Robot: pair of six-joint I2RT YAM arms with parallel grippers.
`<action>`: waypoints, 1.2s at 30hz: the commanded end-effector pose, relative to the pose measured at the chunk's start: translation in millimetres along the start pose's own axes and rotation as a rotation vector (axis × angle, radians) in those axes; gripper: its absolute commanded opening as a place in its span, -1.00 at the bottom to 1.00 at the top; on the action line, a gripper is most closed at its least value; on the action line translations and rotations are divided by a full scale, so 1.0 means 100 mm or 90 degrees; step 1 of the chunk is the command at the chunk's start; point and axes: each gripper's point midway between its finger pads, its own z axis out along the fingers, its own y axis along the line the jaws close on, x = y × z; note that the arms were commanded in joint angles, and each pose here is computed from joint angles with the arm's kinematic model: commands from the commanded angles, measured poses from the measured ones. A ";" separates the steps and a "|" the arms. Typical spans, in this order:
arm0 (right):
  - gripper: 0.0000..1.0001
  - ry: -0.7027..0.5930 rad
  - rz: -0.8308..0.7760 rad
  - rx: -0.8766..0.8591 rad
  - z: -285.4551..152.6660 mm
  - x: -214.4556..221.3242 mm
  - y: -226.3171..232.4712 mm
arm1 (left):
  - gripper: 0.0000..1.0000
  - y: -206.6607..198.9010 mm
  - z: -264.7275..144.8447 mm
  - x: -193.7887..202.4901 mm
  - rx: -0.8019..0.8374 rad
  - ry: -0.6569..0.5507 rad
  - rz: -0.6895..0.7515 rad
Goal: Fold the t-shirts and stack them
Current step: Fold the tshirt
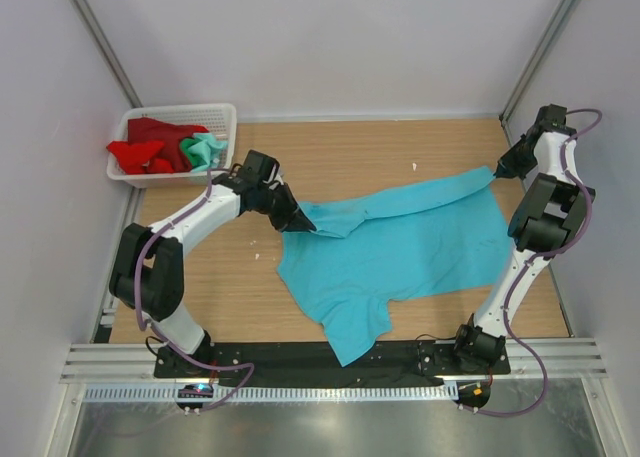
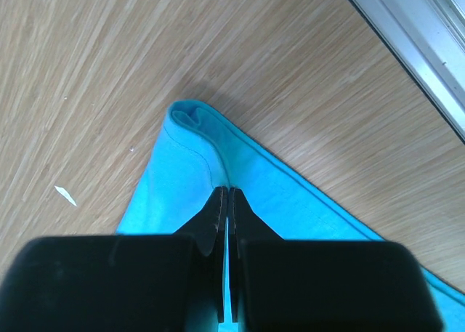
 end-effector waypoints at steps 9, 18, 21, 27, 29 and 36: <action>-0.98 0.010 -0.010 0.043 0.03 0.05 -0.21 | -1.00 0.05 -0.13 0.06 -0.012 0.015 -0.008; -0.98 0.039 -0.011 0.070 0.16 0.21 -0.35 | -1.00 0.15 -0.07 0.04 -0.023 0.029 -0.021; -0.98 0.041 -0.010 0.077 0.21 0.24 -0.38 | -1.00 0.20 -0.04 0.05 -0.031 0.036 -0.023; -0.97 0.044 -0.011 0.091 0.23 0.26 -0.43 | -1.00 0.30 0.03 0.10 -0.039 0.057 -0.031; -0.98 0.042 -0.012 0.096 0.21 0.26 -0.44 | -1.00 0.32 0.05 0.11 -0.042 0.062 -0.032; -0.67 -0.005 -0.024 0.116 -0.02 0.09 -0.45 | -0.06 0.32 -0.27 0.02 -0.089 -0.018 0.091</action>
